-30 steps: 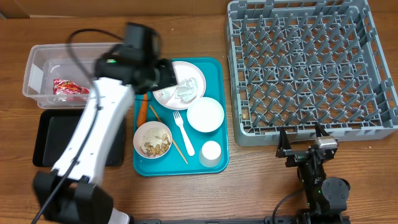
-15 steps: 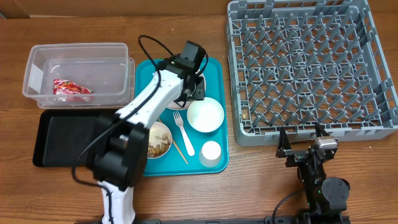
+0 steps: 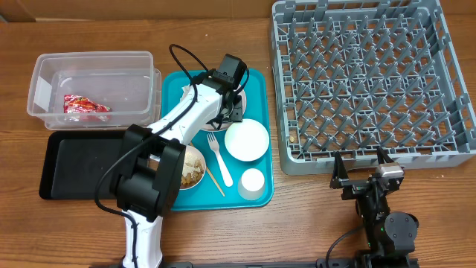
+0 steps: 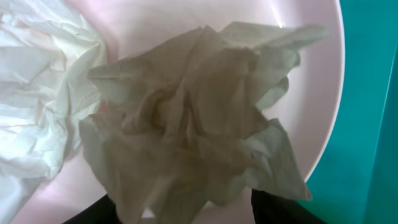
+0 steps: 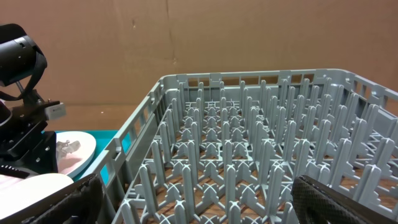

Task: Sort waste into correct bins and load items into the dishwasher
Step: 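Move the left gripper back to the plate and grasp a tissue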

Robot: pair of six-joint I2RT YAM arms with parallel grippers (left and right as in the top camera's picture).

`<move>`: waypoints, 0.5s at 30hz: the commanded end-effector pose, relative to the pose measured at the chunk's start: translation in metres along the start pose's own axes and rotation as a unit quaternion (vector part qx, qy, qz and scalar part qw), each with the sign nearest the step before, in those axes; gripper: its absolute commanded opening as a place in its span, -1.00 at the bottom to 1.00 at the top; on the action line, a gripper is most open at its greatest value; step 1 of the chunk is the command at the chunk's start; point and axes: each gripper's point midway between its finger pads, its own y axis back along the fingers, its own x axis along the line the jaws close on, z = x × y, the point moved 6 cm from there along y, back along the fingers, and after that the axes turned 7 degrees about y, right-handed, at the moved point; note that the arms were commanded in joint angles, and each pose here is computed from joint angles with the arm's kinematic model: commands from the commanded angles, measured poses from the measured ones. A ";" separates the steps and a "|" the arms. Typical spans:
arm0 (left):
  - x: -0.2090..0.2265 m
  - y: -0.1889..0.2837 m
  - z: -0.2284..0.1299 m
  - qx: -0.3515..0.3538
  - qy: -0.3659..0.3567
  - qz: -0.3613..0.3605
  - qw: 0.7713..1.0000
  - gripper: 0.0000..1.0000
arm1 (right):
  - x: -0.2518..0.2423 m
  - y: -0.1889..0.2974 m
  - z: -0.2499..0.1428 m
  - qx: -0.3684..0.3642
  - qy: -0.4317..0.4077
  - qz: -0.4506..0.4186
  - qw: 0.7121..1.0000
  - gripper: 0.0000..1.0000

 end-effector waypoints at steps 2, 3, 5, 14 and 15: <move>0.003 -0.006 -0.001 -0.001 -0.005 0.012 1.000 0.16 | 0.000 0.000 -0.001 -0.004 0.002 -0.002 1.000 1.00; 0.003 -0.006 -0.001 -0.001 -0.004 0.012 1.000 0.15 | 0.000 0.000 -0.001 -0.004 0.002 -0.002 1.000 1.00; 0.003 -0.006 -0.001 0.000 -0.004 0.012 1.000 0.13 | 0.000 0.000 -0.001 -0.004 0.002 -0.002 1.000 1.00; -0.013 0.043 0.029 -0.052 -0.038 -0.020 0.998 0.25 | 0.000 0.000 -0.001 -0.004 0.002 -0.002 1.000 1.00; -0.016 0.054 0.034 -0.061 -0.041 -0.025 0.997 0.25 | 0.000 0.000 -0.001 -0.004 0.002 -0.002 1.000 1.00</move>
